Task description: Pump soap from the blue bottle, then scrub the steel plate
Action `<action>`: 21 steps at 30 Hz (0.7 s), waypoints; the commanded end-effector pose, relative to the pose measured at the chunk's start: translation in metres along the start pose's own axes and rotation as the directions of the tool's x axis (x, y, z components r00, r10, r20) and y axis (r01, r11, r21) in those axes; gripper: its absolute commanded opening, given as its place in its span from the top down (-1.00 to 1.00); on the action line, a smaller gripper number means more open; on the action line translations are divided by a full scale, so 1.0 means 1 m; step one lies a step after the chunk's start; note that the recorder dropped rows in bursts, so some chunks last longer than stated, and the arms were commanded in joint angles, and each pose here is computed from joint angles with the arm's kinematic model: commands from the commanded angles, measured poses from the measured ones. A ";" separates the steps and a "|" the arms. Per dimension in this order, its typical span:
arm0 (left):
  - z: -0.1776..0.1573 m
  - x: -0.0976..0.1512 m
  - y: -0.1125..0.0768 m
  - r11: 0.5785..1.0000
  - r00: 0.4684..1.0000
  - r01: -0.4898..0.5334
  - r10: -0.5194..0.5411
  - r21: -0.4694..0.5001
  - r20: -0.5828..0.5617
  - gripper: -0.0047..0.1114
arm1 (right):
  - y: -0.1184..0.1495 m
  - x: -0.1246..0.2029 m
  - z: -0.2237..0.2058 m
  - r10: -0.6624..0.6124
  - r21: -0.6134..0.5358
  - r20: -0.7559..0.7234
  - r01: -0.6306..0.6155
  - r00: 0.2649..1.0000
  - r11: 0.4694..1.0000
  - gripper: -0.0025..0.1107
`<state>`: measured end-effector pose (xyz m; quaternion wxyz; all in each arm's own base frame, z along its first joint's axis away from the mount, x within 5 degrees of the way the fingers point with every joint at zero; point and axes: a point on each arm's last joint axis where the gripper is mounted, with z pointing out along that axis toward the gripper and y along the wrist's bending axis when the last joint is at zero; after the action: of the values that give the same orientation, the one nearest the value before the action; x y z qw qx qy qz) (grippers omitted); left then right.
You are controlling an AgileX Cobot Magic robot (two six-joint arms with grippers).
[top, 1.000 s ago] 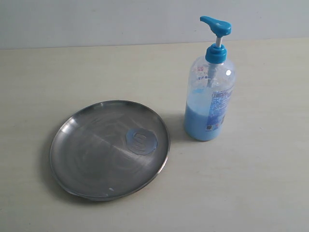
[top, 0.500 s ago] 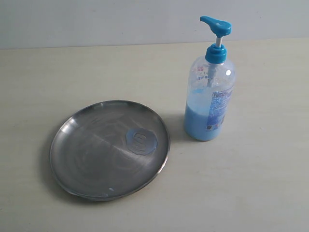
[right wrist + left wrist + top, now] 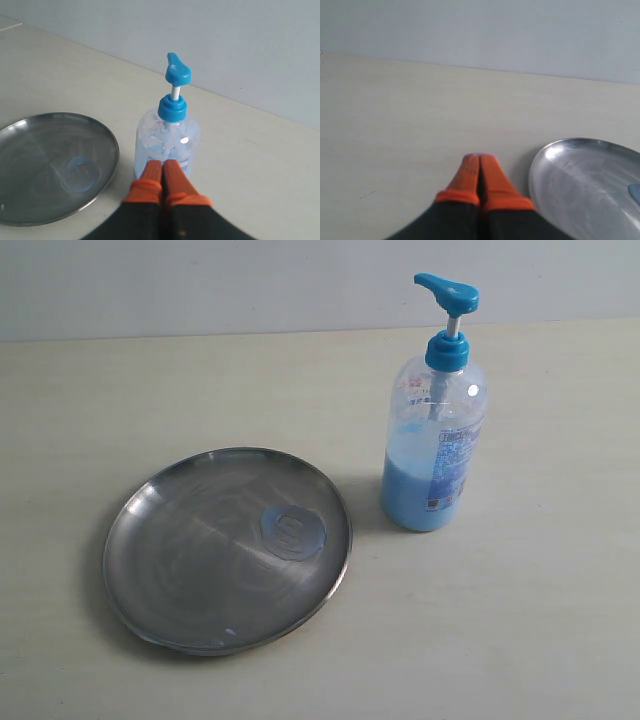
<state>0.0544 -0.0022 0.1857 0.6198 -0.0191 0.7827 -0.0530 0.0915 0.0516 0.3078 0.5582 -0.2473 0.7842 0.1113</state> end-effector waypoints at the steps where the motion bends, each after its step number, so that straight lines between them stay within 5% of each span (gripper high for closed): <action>1: 0.000 0.002 0.000 1.000 1.000 0.010 -0.010 -0.005 -0.009 0.92 | 0.000 0.000 -0.001 -0.002 0.000 0.014 0.002 1.000 1.000 0.96; 21: 0.000 0.003 -0.001 1.000 1.000 -0.019 0.020 0.013 -0.016 0.92 | 0.000 0.000 -0.001 -0.002 0.000 0.014 0.002 1.000 1.000 0.96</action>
<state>0.0537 -0.0036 0.1834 0.6095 -0.0058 0.7912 -0.0511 0.0915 0.0516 0.3078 0.5582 -0.2473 0.7842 0.1113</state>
